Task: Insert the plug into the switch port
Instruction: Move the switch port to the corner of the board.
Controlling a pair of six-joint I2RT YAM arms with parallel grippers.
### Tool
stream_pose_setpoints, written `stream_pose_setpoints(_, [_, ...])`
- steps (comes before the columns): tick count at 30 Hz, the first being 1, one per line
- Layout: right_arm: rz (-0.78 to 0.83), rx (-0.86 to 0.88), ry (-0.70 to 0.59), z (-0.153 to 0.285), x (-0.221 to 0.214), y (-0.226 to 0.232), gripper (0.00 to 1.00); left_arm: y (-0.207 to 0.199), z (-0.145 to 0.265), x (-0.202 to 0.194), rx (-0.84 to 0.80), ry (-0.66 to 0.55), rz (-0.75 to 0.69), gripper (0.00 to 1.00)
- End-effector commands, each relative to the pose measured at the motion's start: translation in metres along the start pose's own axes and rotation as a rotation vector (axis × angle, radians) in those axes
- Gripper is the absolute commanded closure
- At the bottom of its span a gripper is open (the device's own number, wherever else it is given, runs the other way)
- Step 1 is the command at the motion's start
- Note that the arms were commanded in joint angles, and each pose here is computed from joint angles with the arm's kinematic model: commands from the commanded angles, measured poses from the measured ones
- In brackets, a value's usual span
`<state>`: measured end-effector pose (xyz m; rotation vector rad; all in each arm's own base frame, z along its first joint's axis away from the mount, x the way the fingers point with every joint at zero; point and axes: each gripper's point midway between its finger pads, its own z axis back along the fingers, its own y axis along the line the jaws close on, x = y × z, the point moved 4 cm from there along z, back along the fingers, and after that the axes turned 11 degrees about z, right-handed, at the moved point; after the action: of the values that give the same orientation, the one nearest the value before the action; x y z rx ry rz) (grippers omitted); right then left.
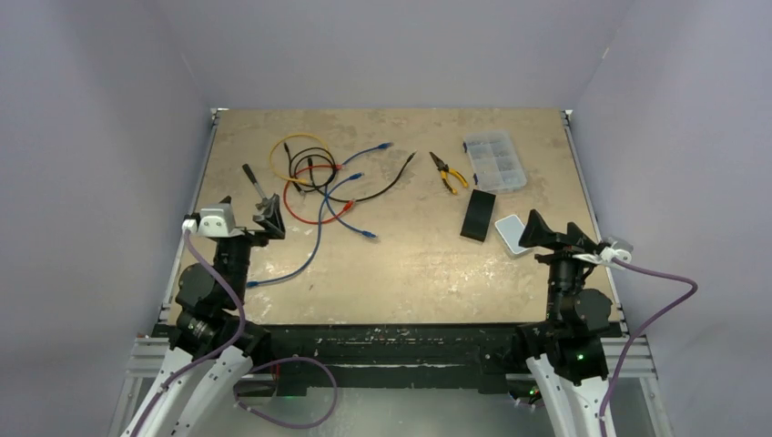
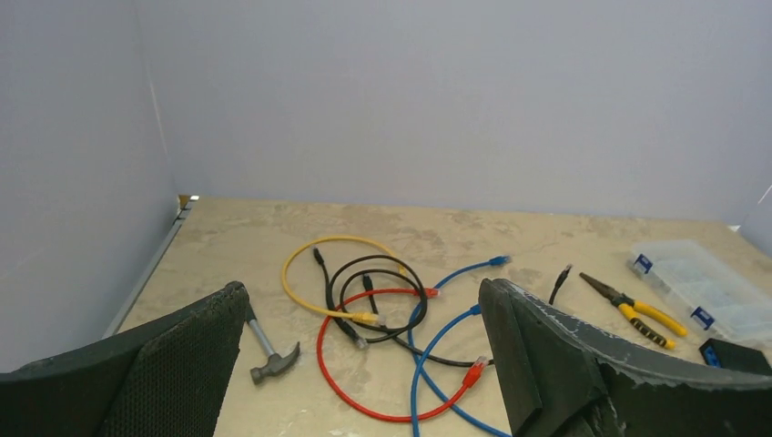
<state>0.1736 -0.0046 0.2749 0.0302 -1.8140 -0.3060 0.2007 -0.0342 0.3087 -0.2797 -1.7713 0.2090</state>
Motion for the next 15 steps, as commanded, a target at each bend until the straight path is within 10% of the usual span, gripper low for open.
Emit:
stream_pose_setpoints(1, [-0.012, -0.056, -0.038, 0.0, 0.009, -0.007, 0.01, -0.008, 0.007, 0.031, -0.047, -0.09, 0.076, 0.01])
stream_pose_setpoints(15, [-0.023, -0.093, 0.244, -0.045, 0.023, 0.021, 0.01, -0.01, 0.025, 0.043, -0.098, -0.159, 0.127, 0.01])
